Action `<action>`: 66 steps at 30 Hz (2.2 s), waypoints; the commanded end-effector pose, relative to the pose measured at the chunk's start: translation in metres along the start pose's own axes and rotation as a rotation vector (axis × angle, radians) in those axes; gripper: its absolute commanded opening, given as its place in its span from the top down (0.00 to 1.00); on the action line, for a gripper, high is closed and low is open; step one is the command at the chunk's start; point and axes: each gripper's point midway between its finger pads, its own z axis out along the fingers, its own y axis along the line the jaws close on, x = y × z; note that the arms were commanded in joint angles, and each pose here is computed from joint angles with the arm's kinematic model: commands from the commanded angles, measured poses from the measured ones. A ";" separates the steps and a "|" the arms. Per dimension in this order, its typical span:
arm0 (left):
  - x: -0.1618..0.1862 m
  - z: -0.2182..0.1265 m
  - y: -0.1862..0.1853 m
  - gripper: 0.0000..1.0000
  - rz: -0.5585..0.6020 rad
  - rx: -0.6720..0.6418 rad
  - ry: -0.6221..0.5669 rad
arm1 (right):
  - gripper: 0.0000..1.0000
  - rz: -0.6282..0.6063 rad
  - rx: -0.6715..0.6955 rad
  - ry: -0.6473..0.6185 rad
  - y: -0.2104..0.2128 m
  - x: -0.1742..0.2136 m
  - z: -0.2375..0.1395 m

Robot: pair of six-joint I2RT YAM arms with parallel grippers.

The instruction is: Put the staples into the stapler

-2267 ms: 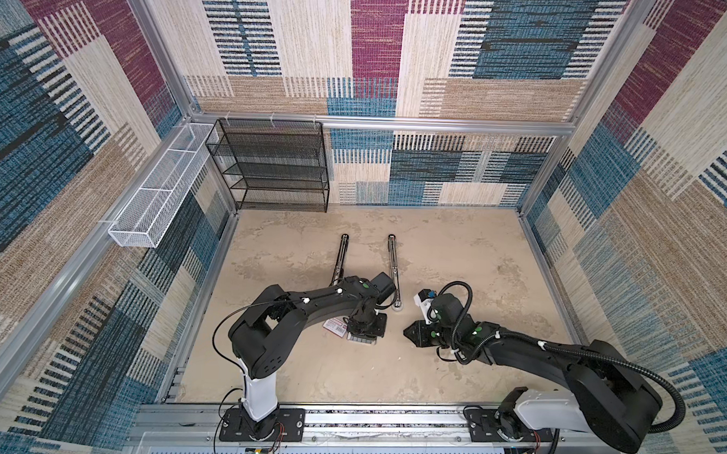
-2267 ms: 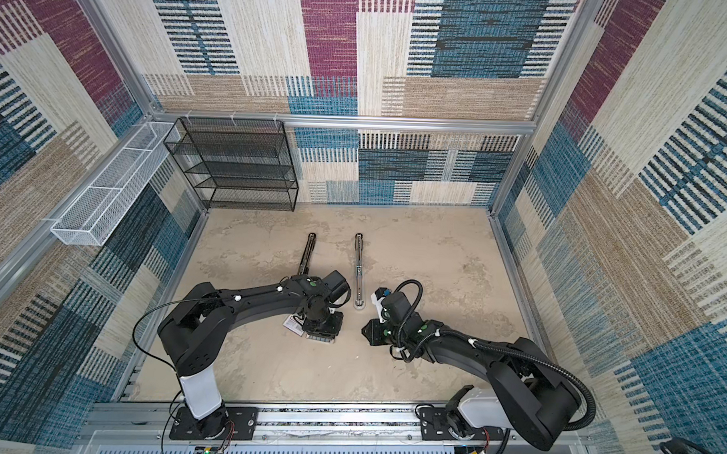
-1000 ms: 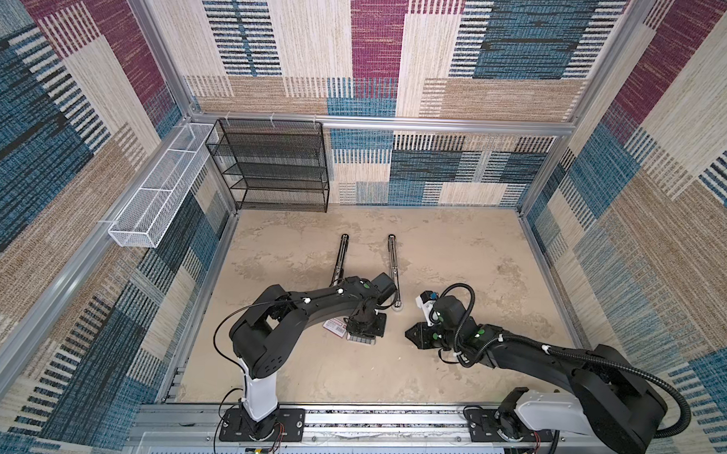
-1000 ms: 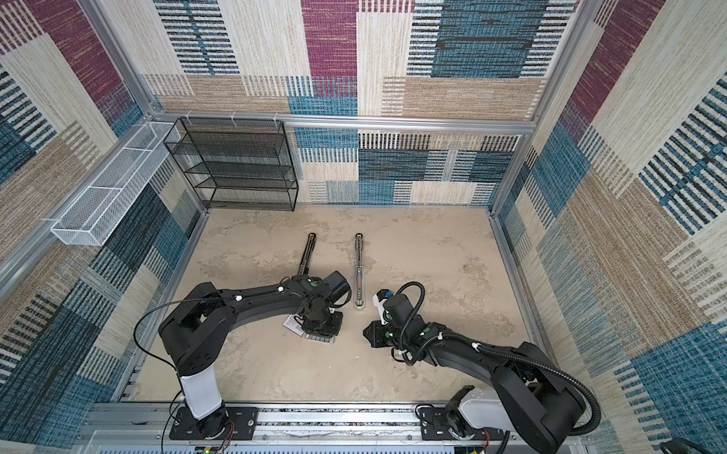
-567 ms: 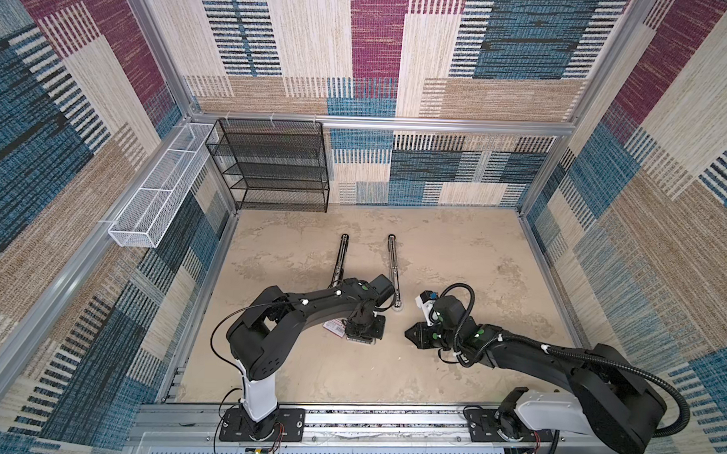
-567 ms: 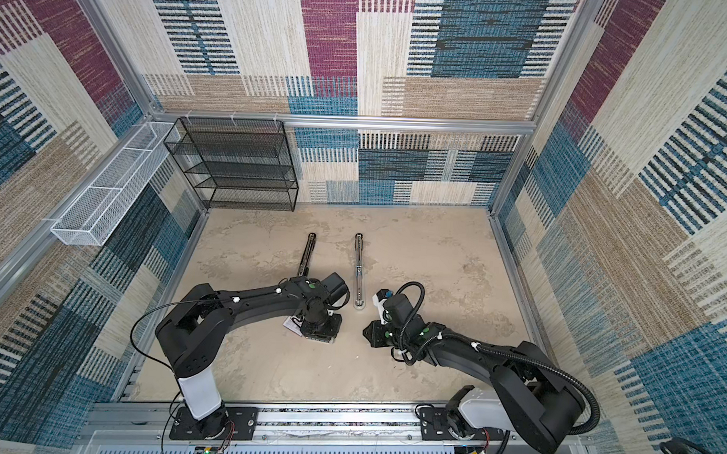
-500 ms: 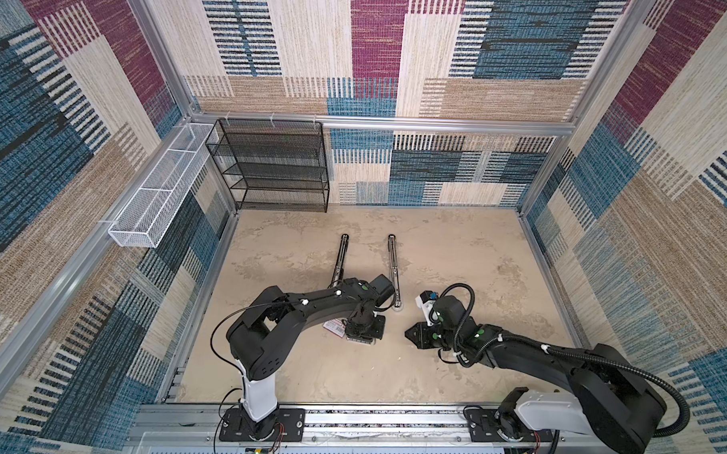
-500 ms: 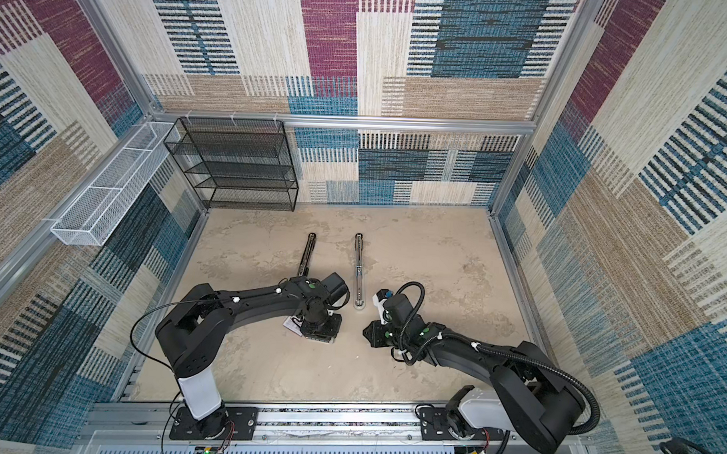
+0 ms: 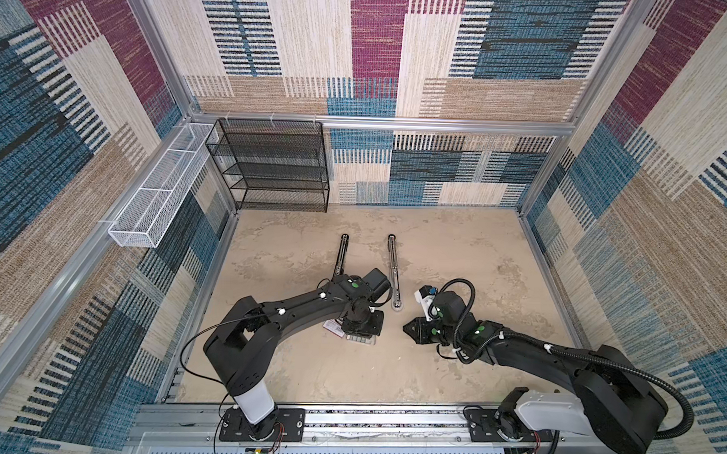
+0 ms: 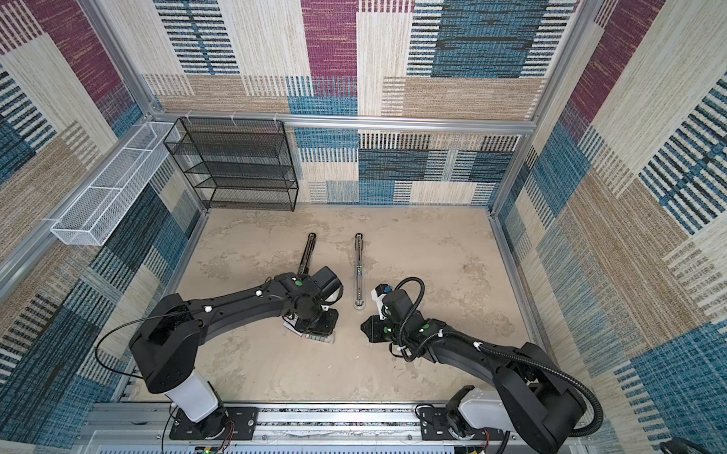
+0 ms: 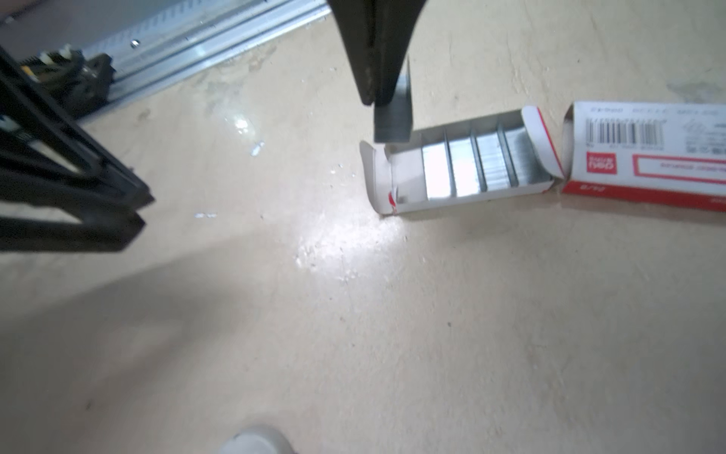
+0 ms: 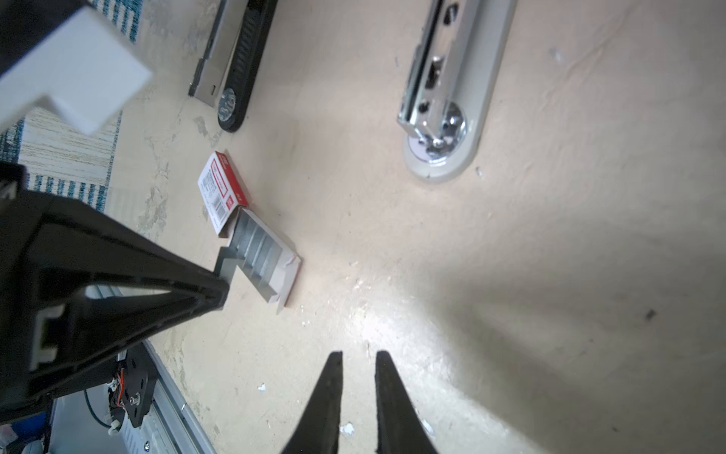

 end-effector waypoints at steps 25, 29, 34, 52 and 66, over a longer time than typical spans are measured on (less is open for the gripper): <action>-0.023 -0.228 -0.104 1.00 0.343 1.128 -0.528 | 0.60 -0.159 -0.898 -0.331 0.143 -0.120 -0.160; -0.019 -0.229 -0.105 1.00 0.356 1.145 -0.526 | 0.55 -0.180 -0.930 -0.315 0.149 -0.116 -0.165; -0.018 -0.221 -0.106 1.00 0.352 1.144 -0.498 | 0.53 -0.193 -0.942 -0.303 0.156 -0.112 -0.162; -0.016 -0.219 -0.113 1.00 0.366 1.161 -0.487 | 0.62 -0.227 -0.986 -0.260 0.173 -0.104 -0.157; -0.016 -0.217 -0.113 1.00 0.359 1.156 -0.489 | 0.75 -0.235 -0.995 -0.245 0.176 -0.102 -0.157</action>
